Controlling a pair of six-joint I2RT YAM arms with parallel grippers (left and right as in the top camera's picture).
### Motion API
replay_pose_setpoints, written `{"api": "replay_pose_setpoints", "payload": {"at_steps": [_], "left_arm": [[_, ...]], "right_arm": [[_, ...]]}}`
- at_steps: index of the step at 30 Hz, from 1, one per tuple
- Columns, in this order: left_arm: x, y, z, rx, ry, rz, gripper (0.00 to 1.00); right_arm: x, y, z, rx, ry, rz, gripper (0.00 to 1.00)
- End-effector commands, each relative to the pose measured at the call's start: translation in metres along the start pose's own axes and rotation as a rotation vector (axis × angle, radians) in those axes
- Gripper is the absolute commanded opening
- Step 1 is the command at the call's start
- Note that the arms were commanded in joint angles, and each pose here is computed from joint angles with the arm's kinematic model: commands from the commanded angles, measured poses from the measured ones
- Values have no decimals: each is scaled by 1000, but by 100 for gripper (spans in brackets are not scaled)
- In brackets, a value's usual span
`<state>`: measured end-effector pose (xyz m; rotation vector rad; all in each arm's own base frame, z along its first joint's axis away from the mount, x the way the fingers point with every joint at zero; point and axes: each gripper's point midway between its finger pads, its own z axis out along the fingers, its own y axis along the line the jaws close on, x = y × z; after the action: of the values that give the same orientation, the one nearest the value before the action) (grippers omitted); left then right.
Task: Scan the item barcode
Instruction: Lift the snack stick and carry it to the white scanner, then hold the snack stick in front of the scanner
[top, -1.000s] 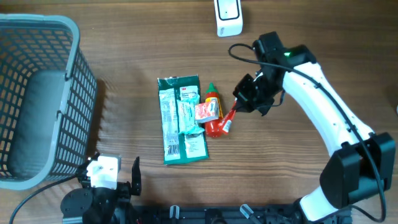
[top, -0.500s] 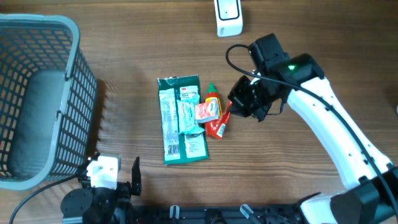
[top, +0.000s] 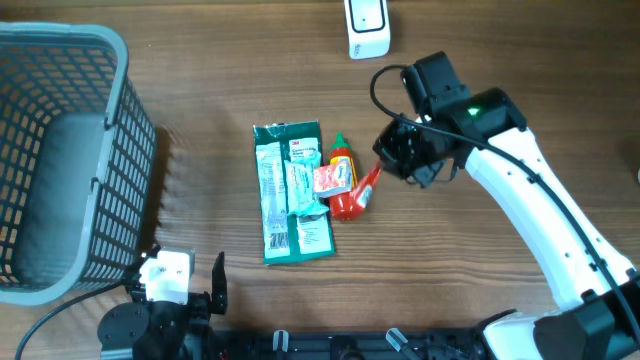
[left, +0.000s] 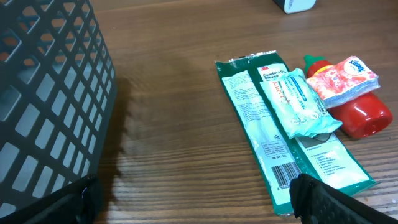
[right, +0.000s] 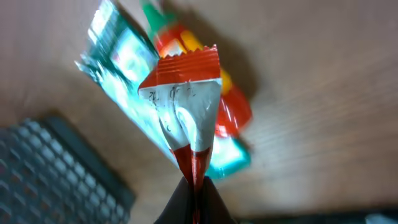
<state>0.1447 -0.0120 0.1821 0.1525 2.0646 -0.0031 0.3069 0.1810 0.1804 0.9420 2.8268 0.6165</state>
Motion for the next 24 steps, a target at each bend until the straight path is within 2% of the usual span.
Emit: {"api": "replay_pose_setpoints", "payload": {"at_steps": [1,5,10,12,17,21,24], "left_arm": [[-2,-3,-1,17,-12,19,100],[-2,-3,-1,17,-12,19,100],[-2,-3,-1,17,-12,19,100],[-2,-3,-1,18,-13,19,100],[-2,-3,-1,17,-12,19,100],[-2,-3,-1,17,-12,19,100],[-2,-3,-1,17,-12,19,100]], "right_arm": [[-48,22,-34,-42,-383,-139,4],[-86,70,-57,-137,-649,-296,4],[-107,103,-67,-184,-782,-462,4],[-122,111,-83,-163,-904,-512,4],[-164,107,-106,69,-1187,-555,4],[-197,118,-85,335,-1347,-701,4],[-211,134,-62,393,-1421,-774,5]]}}
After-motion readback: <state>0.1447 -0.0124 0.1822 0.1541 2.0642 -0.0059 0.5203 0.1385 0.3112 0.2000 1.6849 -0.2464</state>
